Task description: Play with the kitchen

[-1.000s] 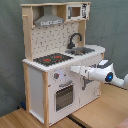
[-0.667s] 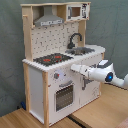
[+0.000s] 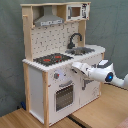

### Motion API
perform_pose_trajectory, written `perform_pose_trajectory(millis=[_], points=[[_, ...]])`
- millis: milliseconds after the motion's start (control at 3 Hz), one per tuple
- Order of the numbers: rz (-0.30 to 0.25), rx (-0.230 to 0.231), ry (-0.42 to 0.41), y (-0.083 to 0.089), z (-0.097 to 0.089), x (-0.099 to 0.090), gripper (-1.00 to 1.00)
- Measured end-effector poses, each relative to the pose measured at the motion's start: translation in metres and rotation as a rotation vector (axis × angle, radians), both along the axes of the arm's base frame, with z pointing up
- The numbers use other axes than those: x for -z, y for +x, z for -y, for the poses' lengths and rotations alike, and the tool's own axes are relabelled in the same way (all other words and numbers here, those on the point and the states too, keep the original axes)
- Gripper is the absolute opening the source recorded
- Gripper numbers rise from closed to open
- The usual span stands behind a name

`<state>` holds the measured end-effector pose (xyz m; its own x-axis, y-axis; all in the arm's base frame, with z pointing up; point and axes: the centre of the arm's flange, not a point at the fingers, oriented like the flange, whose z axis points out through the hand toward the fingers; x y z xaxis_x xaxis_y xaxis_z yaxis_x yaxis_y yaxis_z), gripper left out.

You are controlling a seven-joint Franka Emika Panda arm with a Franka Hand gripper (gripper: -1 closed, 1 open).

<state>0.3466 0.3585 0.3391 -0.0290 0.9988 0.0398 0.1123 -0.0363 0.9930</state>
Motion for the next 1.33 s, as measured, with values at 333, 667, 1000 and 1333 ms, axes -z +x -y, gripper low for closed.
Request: perform_pose_trajectory(millis=[333, 667, 1000, 1333], points=[[-0.003, 0.011, 0.115, -0.0004, -0.0006, -0.0005, -1.0], [-0.005, 0.021, 0.22, -0.0007, -0.001, -0.0011, -1.0], [-0.008, 0.024, 0.257, -0.0012, -0.0016, -0.0012, -1.0], [-0.009, 0.023, 0.257, -0.0014, -0.0018, -0.001, 1.0]])
